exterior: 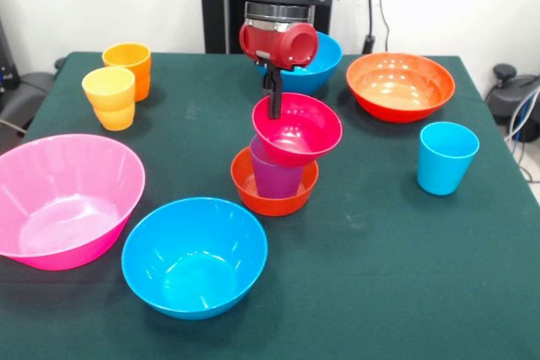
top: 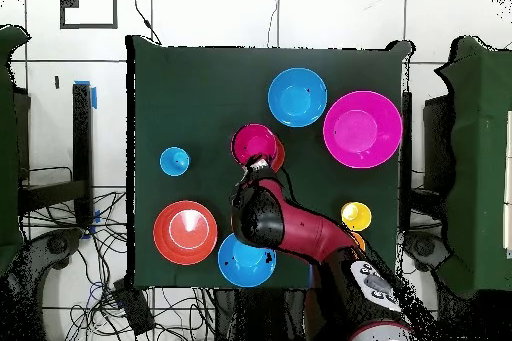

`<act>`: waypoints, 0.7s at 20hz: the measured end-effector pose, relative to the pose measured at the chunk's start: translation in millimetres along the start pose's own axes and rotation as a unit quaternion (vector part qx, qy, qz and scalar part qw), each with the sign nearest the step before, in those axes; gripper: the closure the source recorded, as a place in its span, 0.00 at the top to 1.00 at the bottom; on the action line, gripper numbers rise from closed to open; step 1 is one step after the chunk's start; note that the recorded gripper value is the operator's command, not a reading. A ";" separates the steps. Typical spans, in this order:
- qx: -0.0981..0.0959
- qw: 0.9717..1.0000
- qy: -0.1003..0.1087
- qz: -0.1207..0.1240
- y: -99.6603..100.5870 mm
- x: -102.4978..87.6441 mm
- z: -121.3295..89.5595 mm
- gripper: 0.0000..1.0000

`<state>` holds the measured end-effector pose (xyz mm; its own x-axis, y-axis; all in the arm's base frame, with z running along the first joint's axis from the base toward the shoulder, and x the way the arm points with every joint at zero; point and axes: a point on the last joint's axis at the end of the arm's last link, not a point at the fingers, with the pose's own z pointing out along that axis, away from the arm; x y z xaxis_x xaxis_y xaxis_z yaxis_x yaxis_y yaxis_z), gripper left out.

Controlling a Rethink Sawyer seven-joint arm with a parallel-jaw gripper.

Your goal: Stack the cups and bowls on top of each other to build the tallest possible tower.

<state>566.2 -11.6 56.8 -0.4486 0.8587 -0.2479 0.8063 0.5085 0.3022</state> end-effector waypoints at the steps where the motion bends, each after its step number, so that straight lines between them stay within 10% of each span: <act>1: 0.001 1.000 0.000 0.000 -0.3 -0.2 0.0 0.00; 14: 0.039 0.999 0.019 0.016 -10.4 4.7 -1.9 0.00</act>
<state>555.0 -12.8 54.3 -0.4360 0.8765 -0.2039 0.8469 0.4763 0.2366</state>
